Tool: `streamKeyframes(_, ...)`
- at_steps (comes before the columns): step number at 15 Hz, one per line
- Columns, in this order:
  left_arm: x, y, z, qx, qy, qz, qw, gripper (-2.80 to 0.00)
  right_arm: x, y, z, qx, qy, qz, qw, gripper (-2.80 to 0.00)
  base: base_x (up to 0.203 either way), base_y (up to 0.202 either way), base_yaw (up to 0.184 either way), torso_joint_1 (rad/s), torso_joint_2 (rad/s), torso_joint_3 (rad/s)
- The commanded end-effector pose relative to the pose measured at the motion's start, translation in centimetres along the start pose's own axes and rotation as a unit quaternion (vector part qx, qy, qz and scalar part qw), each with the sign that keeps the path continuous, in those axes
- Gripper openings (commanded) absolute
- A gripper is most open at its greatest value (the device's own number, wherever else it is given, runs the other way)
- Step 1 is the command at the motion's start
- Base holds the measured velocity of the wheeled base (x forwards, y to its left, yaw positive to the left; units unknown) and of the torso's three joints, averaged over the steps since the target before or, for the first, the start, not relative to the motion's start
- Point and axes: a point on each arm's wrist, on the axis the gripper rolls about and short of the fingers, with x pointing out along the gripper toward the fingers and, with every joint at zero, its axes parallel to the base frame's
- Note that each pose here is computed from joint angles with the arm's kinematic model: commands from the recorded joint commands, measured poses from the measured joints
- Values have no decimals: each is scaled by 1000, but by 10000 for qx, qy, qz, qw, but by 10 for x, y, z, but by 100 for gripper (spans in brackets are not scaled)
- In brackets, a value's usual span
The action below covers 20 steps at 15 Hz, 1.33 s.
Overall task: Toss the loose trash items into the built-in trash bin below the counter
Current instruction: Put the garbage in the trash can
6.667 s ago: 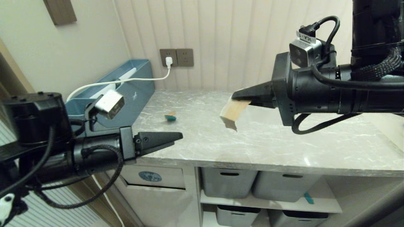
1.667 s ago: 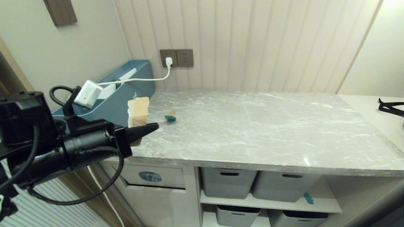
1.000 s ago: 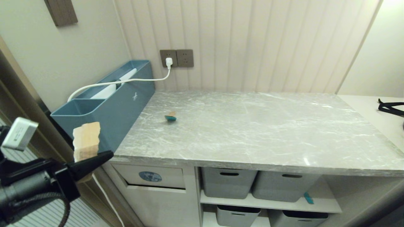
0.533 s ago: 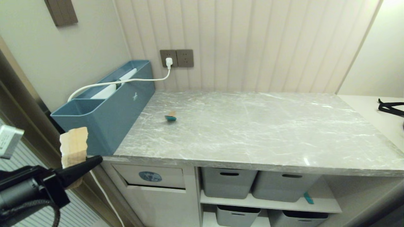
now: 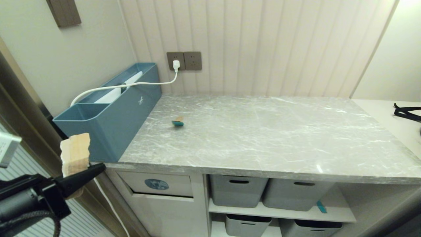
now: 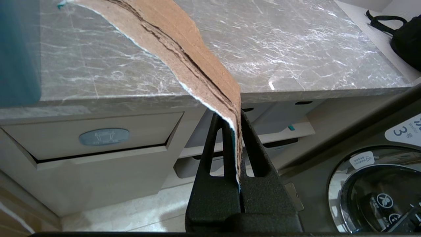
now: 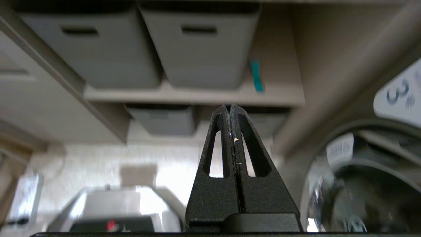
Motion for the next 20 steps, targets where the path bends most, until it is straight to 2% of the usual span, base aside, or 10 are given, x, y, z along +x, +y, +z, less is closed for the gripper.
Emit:
streamKeyframes(1, 1, 0, 1, 7, -20, -18, 10000, -280, -9, -1, -7, 19, -663, 83, 9978, -280, 0, 0, 0, 0, 0, 0)
streamKeyframes(7, -5, 0, -6, -4, 24, 89, 10000, -280, -9, -1, -7, 31, -694, 128, 9975, -280, 0, 0, 0, 0, 0, 0)
streamKeyframes(11, -23, 5, -20, -47, -64, 684, 9976, -280, -9, -1, -7, 15, -694, 127, 9975, -280, 0, 0, 0, 0, 0, 0)
streamKeyframes(14, -40, 12, -36, 7, -77, 1344, 9909, -280, -9, -1, -7, 14, -687, 127, 9976, -280, 0, 0, 0, 0, 0, 0)
streamKeyframes(15, -43, 11, -41, 19, -20, 1378, 9905, -280, -9, -1, -7, 14, -687, 127, 9976, -280, 0, 0, 0, 0, 0, 0)
streamKeyframes(17, -40, 13, -44, -49, 136, 1283, 9916, -280, -9, -1, -7, 6, -694, 132, 9975, -280, 0, 0, 0, -133, 288, 162)
streamKeyframes(20, -36, 13, -54, -317, 656, 610, 9955, -280, -9, -1, -7, 21, -687, 135, 9975, -280, 0, 0, 0, -222, 496, 266)
